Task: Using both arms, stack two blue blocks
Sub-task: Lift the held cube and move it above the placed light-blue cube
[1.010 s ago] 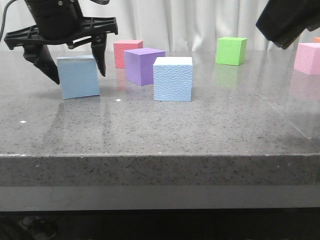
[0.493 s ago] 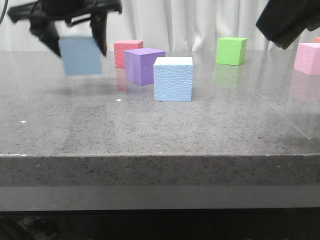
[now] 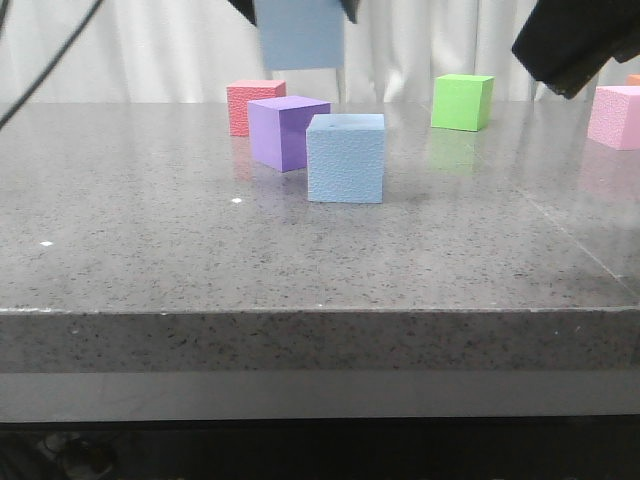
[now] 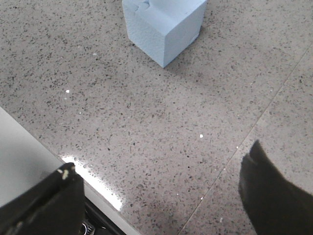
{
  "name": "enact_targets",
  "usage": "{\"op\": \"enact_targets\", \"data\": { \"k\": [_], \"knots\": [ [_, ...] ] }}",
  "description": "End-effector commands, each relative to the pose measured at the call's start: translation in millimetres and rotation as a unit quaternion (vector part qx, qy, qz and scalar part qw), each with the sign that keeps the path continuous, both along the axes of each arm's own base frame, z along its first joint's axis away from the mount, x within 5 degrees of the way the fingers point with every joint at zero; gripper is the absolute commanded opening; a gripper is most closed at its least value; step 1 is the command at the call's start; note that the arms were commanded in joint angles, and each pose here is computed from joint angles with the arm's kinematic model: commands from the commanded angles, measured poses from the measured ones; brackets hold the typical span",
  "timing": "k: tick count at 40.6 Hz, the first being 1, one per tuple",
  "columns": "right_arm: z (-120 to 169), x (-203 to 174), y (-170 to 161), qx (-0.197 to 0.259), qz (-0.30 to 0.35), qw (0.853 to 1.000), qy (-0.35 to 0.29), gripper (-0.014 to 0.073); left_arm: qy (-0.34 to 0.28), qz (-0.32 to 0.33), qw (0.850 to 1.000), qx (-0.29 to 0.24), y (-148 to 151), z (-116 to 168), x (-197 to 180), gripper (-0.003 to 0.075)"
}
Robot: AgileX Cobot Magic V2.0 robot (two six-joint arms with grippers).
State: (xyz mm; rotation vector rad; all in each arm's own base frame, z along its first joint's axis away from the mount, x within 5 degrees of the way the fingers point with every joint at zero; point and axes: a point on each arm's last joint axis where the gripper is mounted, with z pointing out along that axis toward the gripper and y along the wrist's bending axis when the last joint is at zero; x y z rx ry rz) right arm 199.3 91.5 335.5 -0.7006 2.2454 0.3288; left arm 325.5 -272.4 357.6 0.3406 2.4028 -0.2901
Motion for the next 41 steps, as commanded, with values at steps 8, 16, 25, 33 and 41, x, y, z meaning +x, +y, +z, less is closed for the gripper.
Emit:
{"op": "enact_targets", "data": {
  "k": [8,16,25,33,41],
  "knots": [
    [16,-1,-1,0.022,-0.007,0.999,-0.041,0.0644,-0.033,-0.029,0.999,-0.015,-21,16,-8,0.0433],
    [16,-1,-1,0.022,-0.006,0.999,-0.04,0.0644,-0.035,-0.031,0.999,-0.02,-23,15,-6,0.0433],
    [16,-1,-1,0.022,-0.006,0.999,-0.04,0.0644,-0.041,-0.037,0.998,-0.023,-24,15,-6,0.0536],
    [16,-1,-1,0.022,-0.006,0.999,-0.04,0.0644,-0.042,-0.035,0.998,-0.02,-23,15,-6,0.0585],
    [16,-1,-1,0.022,-0.006,0.999,-0.04,0.0644,-0.043,-0.035,0.998,-0.02,-23,17,-6,0.0584]
  ]
}}
